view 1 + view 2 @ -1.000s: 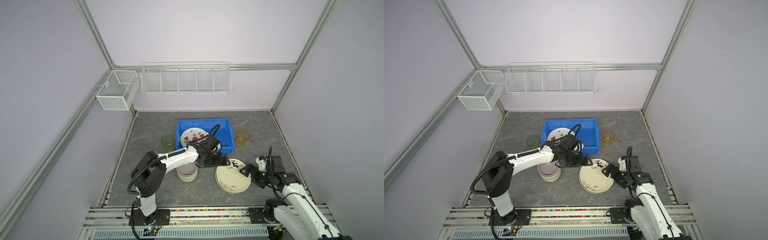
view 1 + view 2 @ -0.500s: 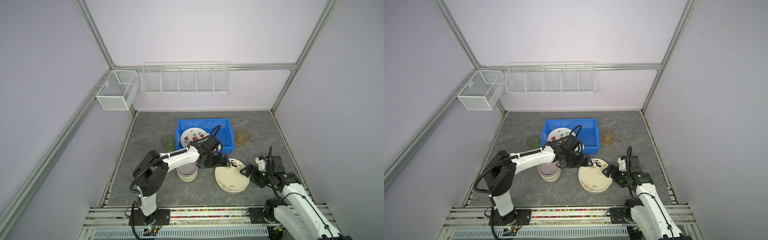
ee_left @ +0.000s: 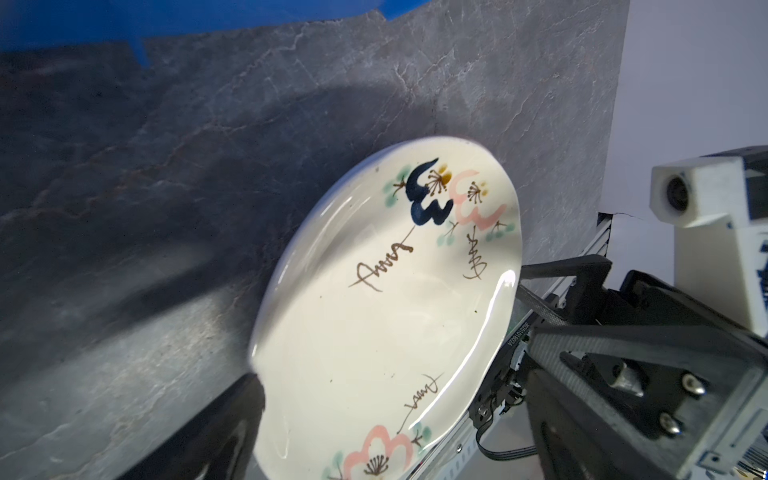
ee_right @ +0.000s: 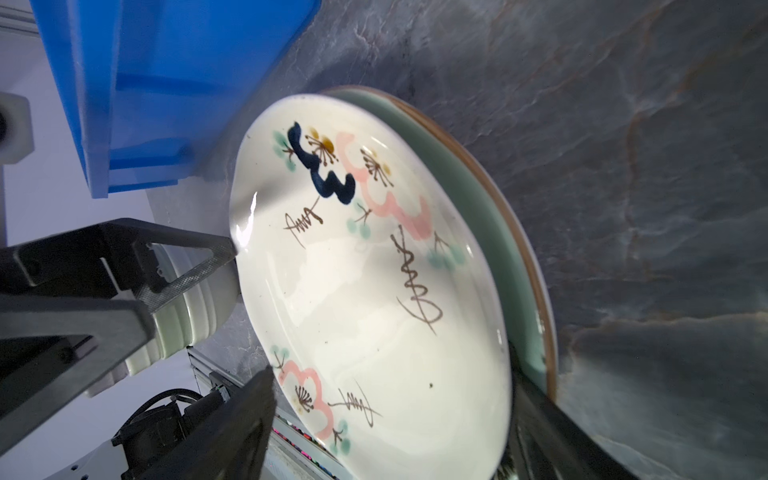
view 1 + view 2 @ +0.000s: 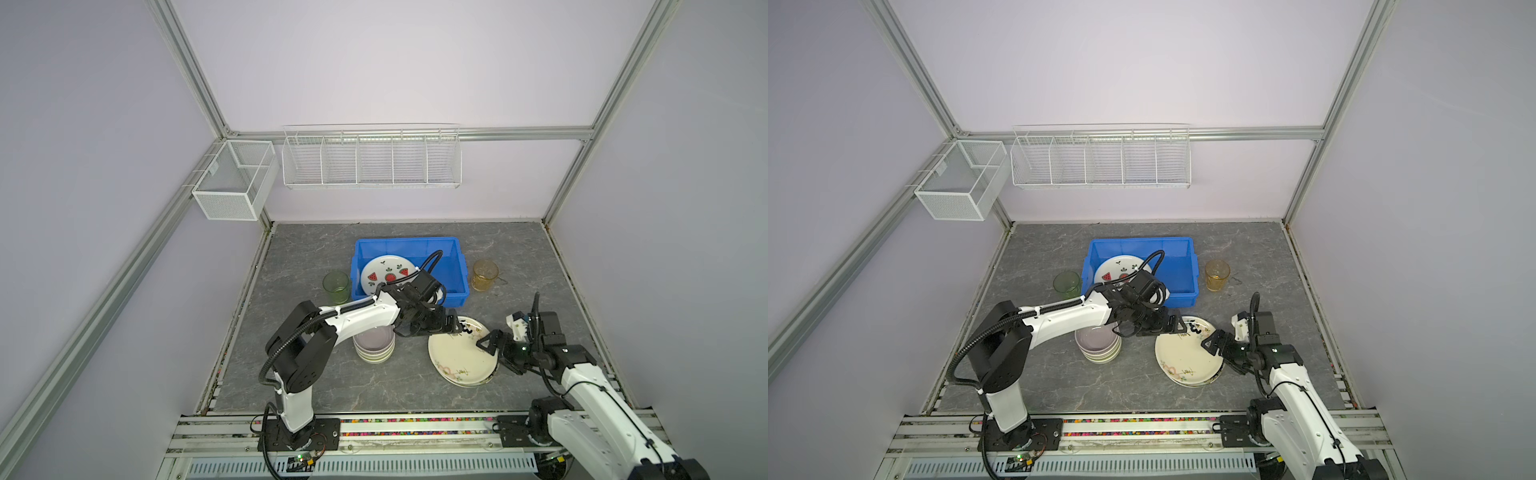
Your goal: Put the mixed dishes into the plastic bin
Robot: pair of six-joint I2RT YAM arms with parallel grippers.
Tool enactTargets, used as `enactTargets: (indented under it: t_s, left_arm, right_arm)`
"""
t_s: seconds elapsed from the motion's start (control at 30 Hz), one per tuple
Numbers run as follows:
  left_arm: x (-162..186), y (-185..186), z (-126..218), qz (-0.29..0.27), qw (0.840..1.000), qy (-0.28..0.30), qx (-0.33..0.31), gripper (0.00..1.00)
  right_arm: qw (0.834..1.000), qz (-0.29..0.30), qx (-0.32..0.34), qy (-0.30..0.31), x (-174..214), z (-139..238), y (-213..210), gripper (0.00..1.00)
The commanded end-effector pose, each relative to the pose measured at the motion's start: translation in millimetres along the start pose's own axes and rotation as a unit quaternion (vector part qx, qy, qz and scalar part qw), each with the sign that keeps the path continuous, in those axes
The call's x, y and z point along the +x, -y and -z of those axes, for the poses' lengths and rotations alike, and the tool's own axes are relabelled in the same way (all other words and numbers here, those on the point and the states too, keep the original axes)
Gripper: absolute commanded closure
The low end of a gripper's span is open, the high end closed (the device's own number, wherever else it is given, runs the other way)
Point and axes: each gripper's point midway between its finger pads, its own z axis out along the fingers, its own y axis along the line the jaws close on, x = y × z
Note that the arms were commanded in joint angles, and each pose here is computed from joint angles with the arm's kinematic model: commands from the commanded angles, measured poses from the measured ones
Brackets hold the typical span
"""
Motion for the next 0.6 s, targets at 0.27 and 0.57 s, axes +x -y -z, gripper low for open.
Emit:
enactTargets:
  t_s: [0.27,0.57]
  left_arm:
    - [-7,0,15,-0.014,0.999,0.022,-0.035,0.02]
    - [-7,-7,10,-0.013,0.998,0.018,-0.051,0.01]
  right_arm:
    - [1.000,0.008,0.003,-0.008,4,-6,2,0.13]
    - [1.000,0.013,0.004,-0.009,4,-6,2,0.13]
